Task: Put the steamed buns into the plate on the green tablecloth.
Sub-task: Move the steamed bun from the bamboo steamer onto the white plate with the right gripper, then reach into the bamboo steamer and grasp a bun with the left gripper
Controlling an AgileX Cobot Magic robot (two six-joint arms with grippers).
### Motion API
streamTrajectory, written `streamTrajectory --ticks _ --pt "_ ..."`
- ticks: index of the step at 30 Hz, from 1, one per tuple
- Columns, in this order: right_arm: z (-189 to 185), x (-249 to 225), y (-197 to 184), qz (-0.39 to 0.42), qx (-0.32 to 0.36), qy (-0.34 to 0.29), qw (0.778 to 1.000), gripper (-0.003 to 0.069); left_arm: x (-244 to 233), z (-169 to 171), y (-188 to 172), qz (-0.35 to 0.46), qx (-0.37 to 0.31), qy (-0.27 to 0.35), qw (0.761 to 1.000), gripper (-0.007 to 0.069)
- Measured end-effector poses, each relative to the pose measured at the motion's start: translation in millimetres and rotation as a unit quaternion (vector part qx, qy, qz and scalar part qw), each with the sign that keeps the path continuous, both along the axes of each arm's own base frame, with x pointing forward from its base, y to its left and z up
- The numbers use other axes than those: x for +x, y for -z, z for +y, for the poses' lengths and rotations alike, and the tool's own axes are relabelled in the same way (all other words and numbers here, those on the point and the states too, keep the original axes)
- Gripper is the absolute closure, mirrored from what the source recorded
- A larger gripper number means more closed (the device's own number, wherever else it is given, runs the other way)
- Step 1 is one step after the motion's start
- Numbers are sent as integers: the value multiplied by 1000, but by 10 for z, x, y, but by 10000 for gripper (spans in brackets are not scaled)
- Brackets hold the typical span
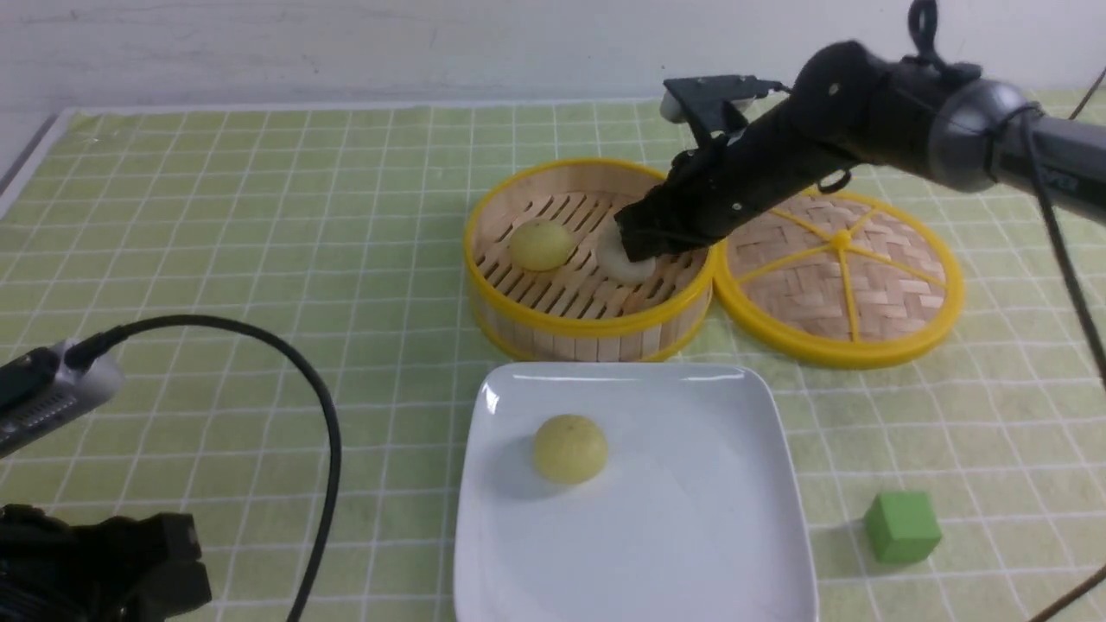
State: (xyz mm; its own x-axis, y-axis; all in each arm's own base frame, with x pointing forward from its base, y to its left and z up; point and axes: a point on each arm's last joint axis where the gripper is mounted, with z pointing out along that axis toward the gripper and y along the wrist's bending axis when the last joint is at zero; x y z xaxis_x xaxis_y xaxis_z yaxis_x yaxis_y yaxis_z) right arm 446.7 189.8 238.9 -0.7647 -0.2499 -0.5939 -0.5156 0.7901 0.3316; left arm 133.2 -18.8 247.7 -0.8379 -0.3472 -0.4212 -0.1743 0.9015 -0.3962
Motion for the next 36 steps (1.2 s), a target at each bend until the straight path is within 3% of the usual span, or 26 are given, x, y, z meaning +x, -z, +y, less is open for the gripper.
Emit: streamTrajectory --ticks 5,8,10,11,15,20,21,23,25,28,33,36 --pt "-205 -610 -828 48 -11 -77 996 634 14 5 -8 -9 1 -4 1000 363" --pt "-215 -898 -890 75 -17 -93 993 634 21 8 -11 -13 2 -5 1000 363" --pt "-171 -1114 -672 122 -33 -106 986 633 24 9 -13 -15 2 -6 1000 363" --pt "-102 -1214 -360 149 -46 -102 982 630 26 10 -14 -16 2 -7 1000 363" --pt "-59 -1223 165 147 -62 -49 986 601 30 11 -13 -16 2 -7 1000 363" --pt "-84 -1171 399 138 -69 -18 988 414 41 15 -18 -22 3 -10 1000 363" --pt "-85 -1173 378 147 -68 -19 987 331 43 15 -20 -23 4 -10 1000 363" --pt "-107 -1171 268 159 -67 -29 985 236 43 16 -20 -24 4 -10 1000 363" --pt "-172 -1152 56 161 -70 -36 984 210 47 14 -23 -26 2 -12 1000 363" --pt "-384 -1182 -394 154 -94 -30 983 298 84 17 -72 -36 1 -14 999 387" --pt "-889 -1521 -956 102 -148 51 982 638 327 3 -341 -38 -4 7 999 564" --pt "-1128 -1894 -1010 101 -167 88 977 673 572 -43 -450 -24 -12 60 998 617"
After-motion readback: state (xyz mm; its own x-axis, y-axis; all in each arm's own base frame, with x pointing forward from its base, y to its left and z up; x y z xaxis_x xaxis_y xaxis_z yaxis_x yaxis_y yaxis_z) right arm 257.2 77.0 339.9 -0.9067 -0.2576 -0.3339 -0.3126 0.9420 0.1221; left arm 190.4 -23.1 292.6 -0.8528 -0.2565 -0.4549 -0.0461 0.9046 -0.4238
